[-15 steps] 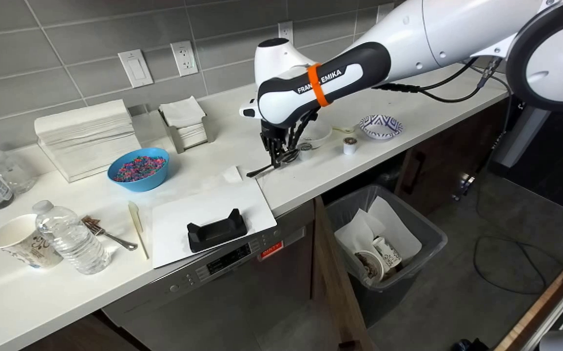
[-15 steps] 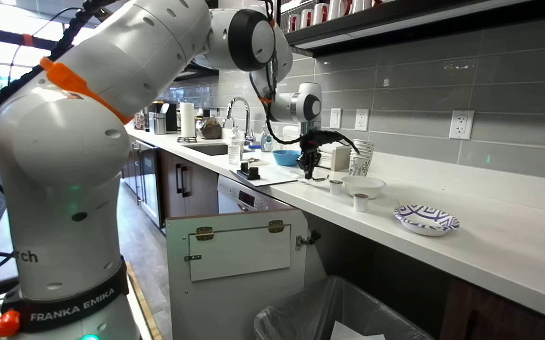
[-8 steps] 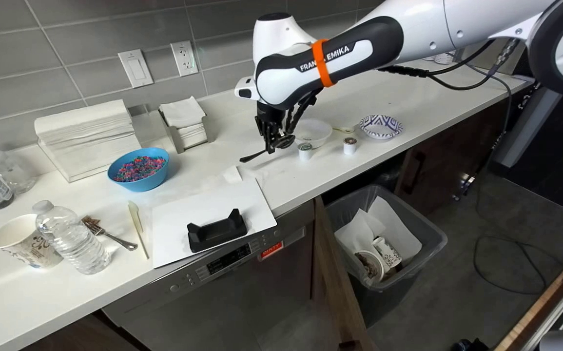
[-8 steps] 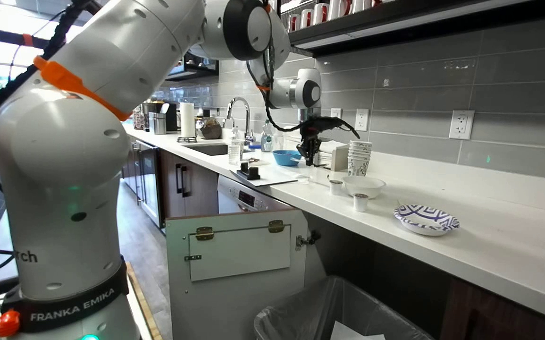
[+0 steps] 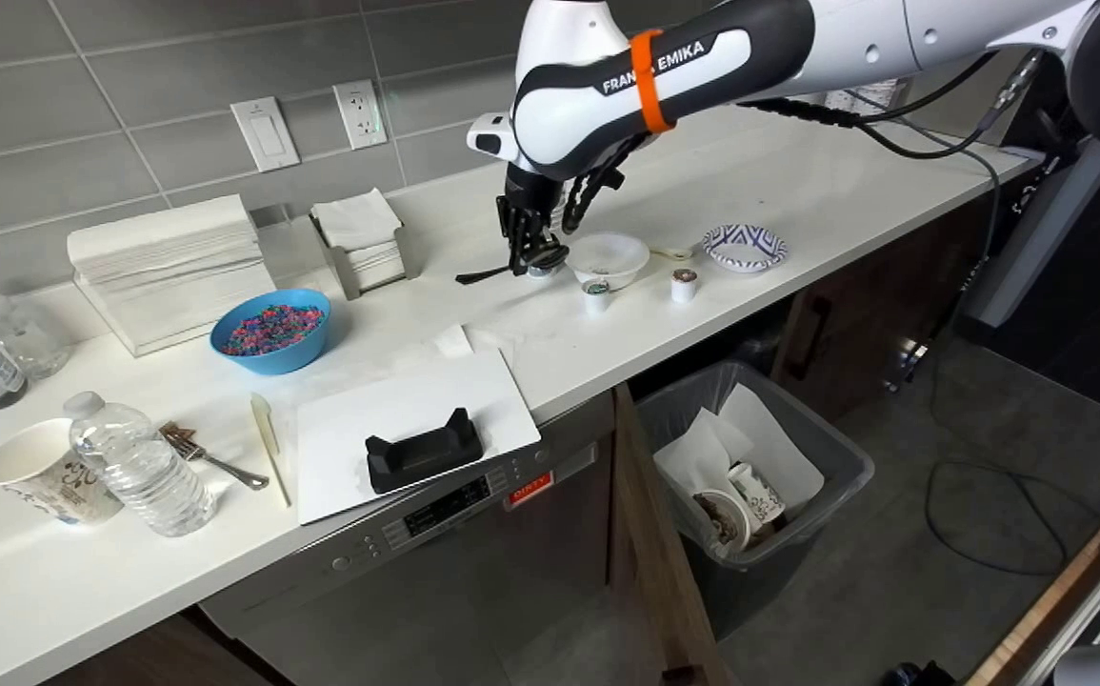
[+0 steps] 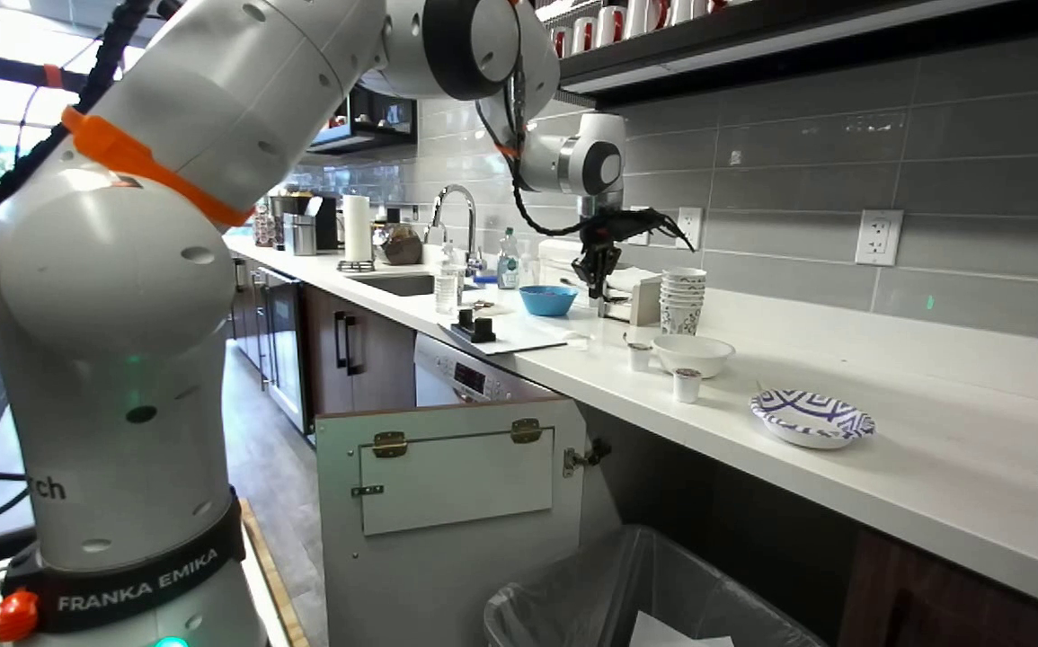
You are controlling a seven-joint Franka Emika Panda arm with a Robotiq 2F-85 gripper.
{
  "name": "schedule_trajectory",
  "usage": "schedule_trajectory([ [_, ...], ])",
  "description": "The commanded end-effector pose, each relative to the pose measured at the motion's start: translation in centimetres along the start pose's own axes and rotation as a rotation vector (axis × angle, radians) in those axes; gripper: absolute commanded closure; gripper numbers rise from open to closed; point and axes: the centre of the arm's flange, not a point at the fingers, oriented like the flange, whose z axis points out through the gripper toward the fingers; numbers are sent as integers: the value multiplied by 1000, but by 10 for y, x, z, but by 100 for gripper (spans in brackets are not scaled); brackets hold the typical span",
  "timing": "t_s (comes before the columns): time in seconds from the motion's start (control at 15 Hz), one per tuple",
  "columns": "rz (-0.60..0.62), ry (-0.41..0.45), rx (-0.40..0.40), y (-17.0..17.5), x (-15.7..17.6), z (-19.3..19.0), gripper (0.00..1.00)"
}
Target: Use a spoon to transfer some contents from the left coffee pod to the bowl
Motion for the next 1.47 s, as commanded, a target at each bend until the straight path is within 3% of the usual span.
schedule_trajectory([
  [0.0, 5, 79, -30, -14, -14, -6, 98],
  [0.87, 159, 287, -312, -69, -67, -5, 98],
  [1.13, 177, 337, -346, -75, -77, -11, 98],
  [1.4, 206, 395, -331, -74, -91, -15, 98],
])
